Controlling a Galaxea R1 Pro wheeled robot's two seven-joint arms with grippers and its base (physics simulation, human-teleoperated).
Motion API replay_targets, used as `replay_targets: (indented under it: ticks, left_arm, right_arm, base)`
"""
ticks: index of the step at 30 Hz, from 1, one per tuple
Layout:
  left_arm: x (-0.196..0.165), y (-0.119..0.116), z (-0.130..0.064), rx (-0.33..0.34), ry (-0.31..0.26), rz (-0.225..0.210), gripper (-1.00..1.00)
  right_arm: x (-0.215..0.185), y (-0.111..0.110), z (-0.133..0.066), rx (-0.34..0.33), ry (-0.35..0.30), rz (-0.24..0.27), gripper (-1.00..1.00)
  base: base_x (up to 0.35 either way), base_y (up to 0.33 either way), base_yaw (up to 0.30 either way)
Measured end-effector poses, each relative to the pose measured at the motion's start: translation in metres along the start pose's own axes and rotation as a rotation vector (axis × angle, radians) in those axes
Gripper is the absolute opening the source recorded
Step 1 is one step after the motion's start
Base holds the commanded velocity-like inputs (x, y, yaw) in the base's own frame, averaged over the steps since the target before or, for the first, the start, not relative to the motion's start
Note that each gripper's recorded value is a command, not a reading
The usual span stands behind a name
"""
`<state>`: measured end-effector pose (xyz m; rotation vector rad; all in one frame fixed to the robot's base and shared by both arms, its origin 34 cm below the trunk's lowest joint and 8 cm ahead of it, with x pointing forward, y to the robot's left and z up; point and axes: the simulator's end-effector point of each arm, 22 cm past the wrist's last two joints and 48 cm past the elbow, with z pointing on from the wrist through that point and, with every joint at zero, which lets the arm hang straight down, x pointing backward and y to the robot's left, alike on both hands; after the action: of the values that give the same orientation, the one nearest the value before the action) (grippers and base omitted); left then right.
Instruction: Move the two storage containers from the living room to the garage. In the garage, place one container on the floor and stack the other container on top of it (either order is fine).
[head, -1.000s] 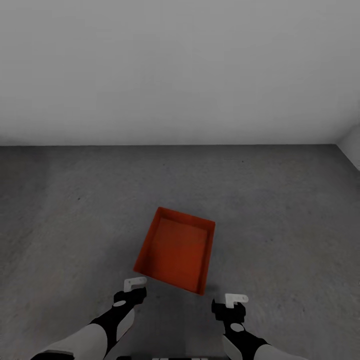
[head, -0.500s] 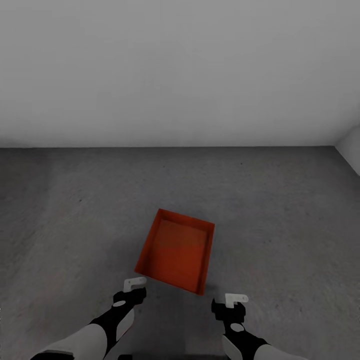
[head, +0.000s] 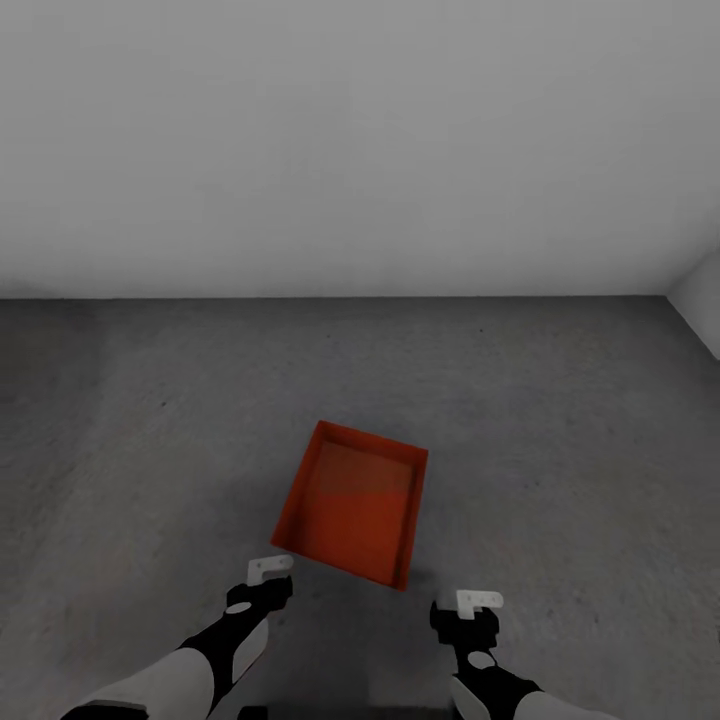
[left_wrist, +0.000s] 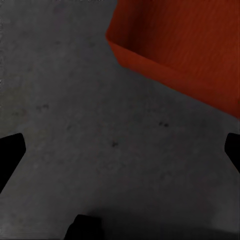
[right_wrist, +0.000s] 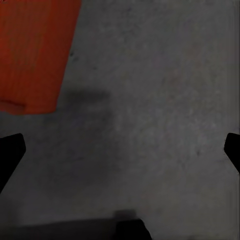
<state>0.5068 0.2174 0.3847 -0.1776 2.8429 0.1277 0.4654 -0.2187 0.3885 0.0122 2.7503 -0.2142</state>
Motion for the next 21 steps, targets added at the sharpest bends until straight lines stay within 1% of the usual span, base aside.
replay_targets:
  ticks: [11,15,21]
  left_arm:
    - [0.0,0.003,-0.017,-0.003,0.013,0.001,1.0]
    - [0.0,0.004,-0.024,-0.005,0.017,0.002,1.0]
    - [0.0,0.006,-0.033,-0.007,0.021,0.003,1.0]
  right_arm:
    - [-0.007,-0.005,-0.016,0.001,-0.002,-0.005,1.0]
    - [-0.009,-0.002,-0.023,-0.004,0.0,-0.004,1.0]
    - [-0.005,-0.004,-0.033,0.002,0.017,-0.01,1.0]
  base:
    - [0.0,0.0,0.0]
    - [0.0,0.0,0.0]
    - [0.0,0.0,0.0]
